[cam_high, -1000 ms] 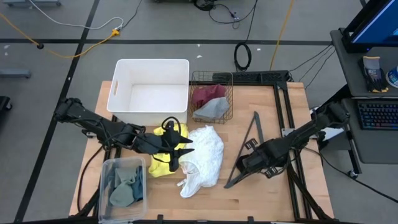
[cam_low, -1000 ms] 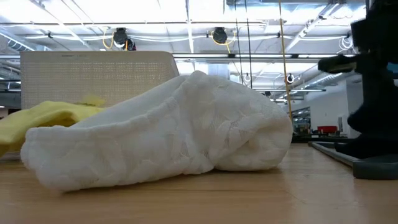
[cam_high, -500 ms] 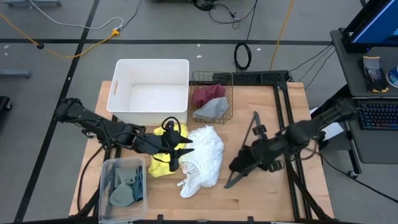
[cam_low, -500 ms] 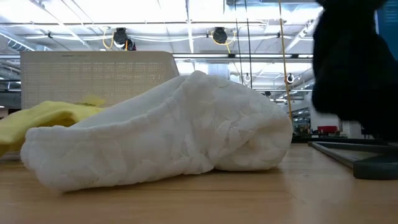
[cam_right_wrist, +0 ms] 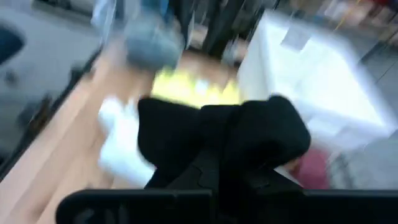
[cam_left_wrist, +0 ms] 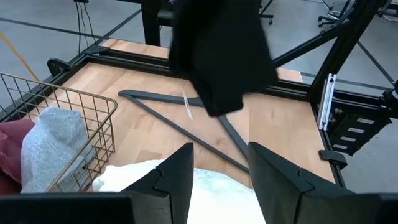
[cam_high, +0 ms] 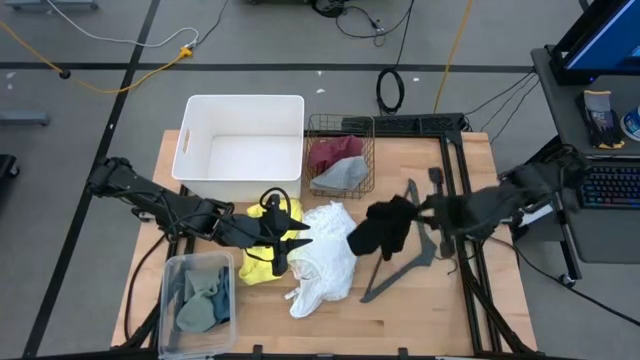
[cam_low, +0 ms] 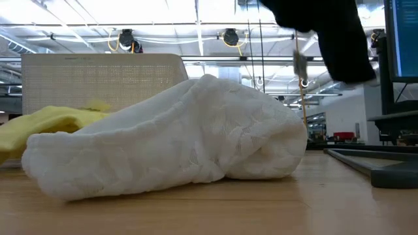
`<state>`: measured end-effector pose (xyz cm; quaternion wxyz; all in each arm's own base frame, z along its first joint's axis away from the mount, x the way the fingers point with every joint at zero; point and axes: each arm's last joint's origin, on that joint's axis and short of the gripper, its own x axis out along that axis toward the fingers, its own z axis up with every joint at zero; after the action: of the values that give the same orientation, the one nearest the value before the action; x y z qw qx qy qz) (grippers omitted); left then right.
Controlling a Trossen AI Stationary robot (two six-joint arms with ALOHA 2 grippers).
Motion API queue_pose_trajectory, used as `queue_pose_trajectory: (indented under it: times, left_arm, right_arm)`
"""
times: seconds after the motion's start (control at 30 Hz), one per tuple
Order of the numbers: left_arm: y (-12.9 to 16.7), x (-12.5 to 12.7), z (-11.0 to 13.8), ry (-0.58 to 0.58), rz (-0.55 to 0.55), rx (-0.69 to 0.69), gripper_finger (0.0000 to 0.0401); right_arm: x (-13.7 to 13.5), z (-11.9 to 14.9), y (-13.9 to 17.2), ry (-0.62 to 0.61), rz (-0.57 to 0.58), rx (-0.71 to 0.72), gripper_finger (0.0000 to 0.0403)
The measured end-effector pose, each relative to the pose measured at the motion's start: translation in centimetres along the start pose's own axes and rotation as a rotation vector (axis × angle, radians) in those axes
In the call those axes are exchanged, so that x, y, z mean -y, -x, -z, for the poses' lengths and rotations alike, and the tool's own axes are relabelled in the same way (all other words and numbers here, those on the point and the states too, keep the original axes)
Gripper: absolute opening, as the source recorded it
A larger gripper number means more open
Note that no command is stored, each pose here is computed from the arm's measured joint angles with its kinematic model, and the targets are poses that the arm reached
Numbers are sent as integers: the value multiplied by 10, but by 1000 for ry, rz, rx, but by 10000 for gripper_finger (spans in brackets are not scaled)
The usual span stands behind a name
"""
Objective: Pick & Place Cloths
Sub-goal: Put the black boxer into the gold wire basket
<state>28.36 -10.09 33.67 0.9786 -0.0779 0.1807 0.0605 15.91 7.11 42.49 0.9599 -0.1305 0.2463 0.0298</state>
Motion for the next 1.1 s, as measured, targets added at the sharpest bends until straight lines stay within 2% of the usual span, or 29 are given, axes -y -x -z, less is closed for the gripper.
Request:
queue_pose_trajectory:
  times: [0.27,0.47,0.67,1.1]
  left_arm:
    - [0,0,0,15,0,0,152]
    - [0,1,0,18,3,-1,152]
    - [1,2,1,19,9,-1,152]
    - [2,3,1,11,12,-1,152]
  right_arm:
    - [13,-37,25,131,125,422,1]
    - [17,-55,32,309,252,588,1]
    - [22,-64,28,404,356,623,0]
    - [35,-66,-3,452,449,515,0]
